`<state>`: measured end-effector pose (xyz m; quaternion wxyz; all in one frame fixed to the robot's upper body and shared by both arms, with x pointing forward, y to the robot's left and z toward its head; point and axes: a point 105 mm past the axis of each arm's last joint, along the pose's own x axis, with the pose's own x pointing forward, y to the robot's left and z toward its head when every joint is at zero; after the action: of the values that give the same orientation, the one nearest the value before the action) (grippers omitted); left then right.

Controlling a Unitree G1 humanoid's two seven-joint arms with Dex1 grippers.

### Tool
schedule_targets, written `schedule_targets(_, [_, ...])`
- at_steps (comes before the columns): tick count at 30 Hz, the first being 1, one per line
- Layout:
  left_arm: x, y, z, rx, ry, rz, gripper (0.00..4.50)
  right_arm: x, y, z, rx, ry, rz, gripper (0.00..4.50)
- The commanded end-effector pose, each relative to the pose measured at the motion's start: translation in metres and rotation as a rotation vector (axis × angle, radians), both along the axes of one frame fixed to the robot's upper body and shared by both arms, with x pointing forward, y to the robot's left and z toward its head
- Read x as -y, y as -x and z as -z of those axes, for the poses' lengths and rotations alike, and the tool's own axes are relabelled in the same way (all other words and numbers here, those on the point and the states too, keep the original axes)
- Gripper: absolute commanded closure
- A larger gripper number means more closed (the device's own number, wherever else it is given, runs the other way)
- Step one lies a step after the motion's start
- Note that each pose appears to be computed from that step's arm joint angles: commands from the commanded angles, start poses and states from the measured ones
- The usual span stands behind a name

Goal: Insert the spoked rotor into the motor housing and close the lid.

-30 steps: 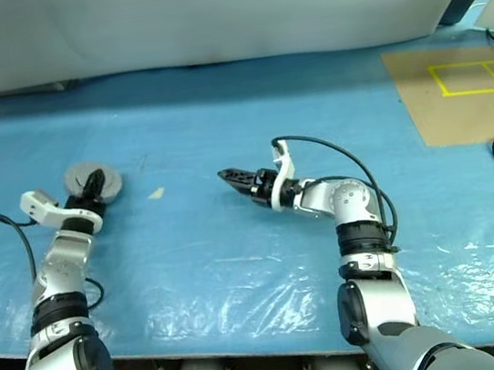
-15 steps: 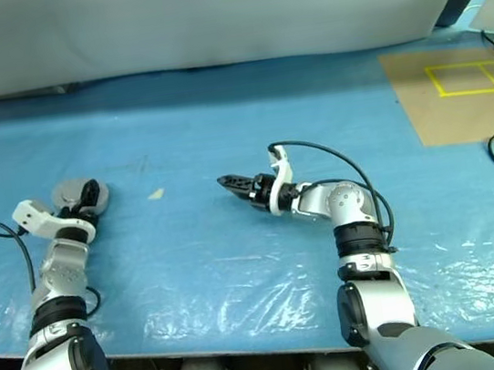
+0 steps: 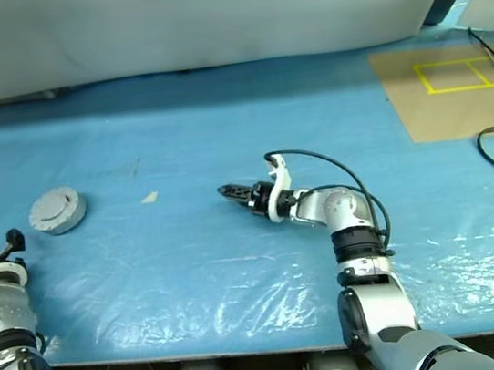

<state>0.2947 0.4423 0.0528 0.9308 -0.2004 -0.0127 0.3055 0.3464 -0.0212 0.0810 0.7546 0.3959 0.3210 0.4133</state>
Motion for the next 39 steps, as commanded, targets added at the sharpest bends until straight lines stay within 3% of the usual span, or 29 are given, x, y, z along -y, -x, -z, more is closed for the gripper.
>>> schedule_targets(1, [0.031,-0.013,-0.019,0.116,-0.025,0.264,0.19,0.004,-0.001,-0.009,0.047,-0.025,0.000,1.43])
schedule_targets(6, [0.113,-0.025,-0.075,0.325,0.036,0.643,0.19,0.019,0.002,-0.024,0.170,-0.023,-0.007,1.43])
schedule_targets(10, [0.175,-0.026,-0.100,0.379,0.071,0.913,0.19,0.038,0.000,-0.039,0.344,0.008,0.055,1.43])
schedule_targets(14, [0.222,-0.024,-0.110,0.393,0.093,1.112,0.19,0.053,-0.003,-0.052,0.478,0.041,0.127,1.43])
schedule_targets(20, [0.276,-0.018,-0.090,0.298,0.054,1.362,0.19,0.073,-0.002,-0.054,0.605,0.184,0.209,1.43])
schedule_targets(24, [0.294,-0.019,-0.081,0.277,0.027,1.426,0.19,0.078,0.000,-0.054,0.667,0.296,0.229,1.43])
schedule_targets(28, [0.301,-0.022,-0.081,0.288,0.027,1.438,0.19,0.080,0.003,-0.042,0.800,0.552,0.214,1.43])
schedule_targets(39, [0.296,-0.024,-0.083,0.292,-0.072,1.390,0.19,0.088,-0.006,-0.046,0.948,0.768,0.337,1.43])
